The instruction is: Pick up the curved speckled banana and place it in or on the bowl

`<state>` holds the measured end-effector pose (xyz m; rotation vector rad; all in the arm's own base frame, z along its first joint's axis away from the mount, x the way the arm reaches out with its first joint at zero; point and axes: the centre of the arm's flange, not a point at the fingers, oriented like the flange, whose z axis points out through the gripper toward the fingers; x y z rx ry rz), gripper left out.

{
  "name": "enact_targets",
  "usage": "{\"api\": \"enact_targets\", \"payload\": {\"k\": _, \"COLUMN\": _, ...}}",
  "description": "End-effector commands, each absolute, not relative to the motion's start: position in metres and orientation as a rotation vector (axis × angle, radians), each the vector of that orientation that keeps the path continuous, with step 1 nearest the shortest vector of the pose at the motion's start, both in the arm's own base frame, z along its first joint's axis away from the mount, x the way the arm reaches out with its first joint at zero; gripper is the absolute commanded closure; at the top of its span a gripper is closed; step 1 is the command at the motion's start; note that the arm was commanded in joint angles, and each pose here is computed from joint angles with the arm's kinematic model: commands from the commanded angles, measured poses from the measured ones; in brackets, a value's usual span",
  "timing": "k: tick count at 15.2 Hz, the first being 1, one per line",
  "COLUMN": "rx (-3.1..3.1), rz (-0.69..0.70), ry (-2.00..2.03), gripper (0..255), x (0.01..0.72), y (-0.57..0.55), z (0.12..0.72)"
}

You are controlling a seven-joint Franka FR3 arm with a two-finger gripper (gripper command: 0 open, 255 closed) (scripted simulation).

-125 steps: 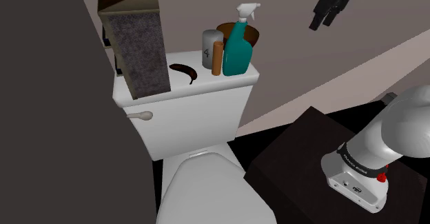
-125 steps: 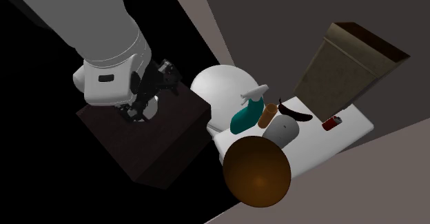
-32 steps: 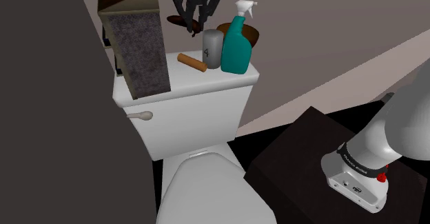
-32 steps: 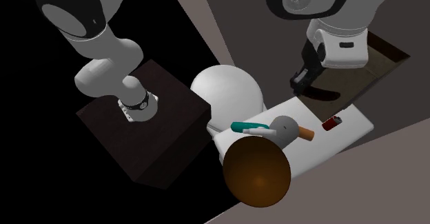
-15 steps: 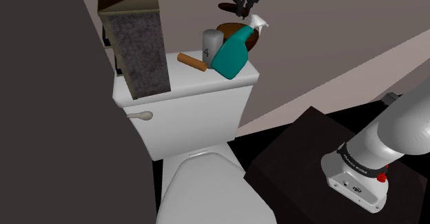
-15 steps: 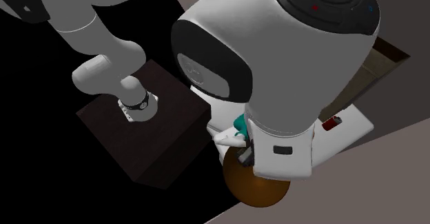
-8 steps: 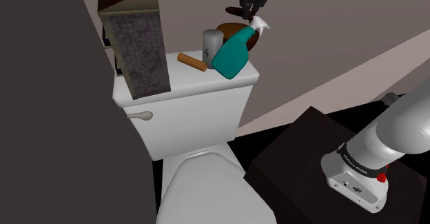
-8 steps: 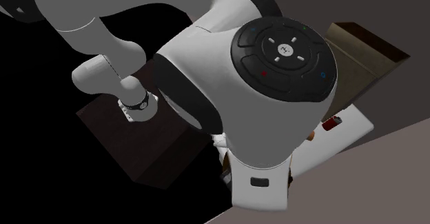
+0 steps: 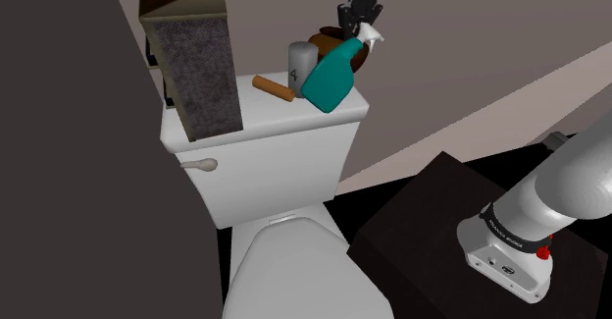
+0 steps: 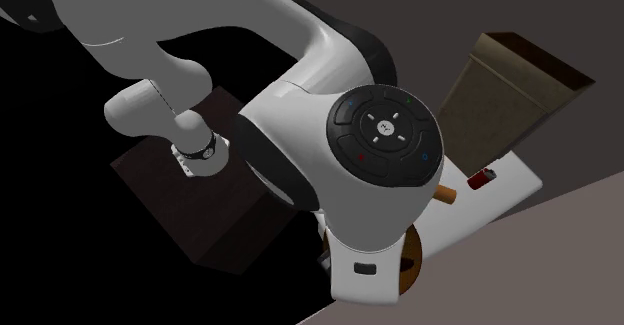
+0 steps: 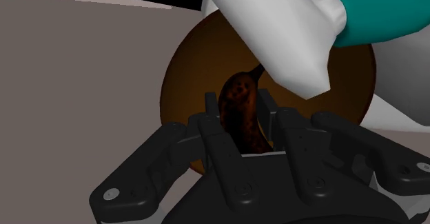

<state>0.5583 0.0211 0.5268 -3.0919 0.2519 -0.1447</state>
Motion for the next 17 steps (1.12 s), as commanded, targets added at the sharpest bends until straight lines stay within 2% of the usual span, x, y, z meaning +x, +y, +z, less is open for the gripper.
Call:
{"api": "enact_targets", "payload": {"k": 1, "rx": -3.092, "rz": -0.146, "ry": 0.252, "gripper": 255, "x": 0.559, "y": 0.022, "z": 0.520}}
{"api": "enact_targets", "payload": {"k": 8, "rx": -3.092, "rz": -0.146, "ry": 0.252, "gripper": 255, "x": 0.559, "y": 0.022, "z": 0.520}}
{"api": "enact_targets", "payload": {"k": 9, "rx": -3.092, "rz": -0.146, "ry": 0.252, "gripper": 0, "x": 0.559, "y": 0.022, "z": 0.520}}
{"api": "enact_targets", "payload": {"k": 14, "rx": -3.092, "rz": -0.146, "ry": 0.252, "gripper": 0, "x": 0.559, "y": 0.022, "z": 0.520}}
{"api": "enact_targets", "payload": {"k": 17, "rx": -3.092, "rz": -0.146, "ry": 0.252, "gripper": 0, "x": 0.556, "y": 0.020, "z": 0.559}}
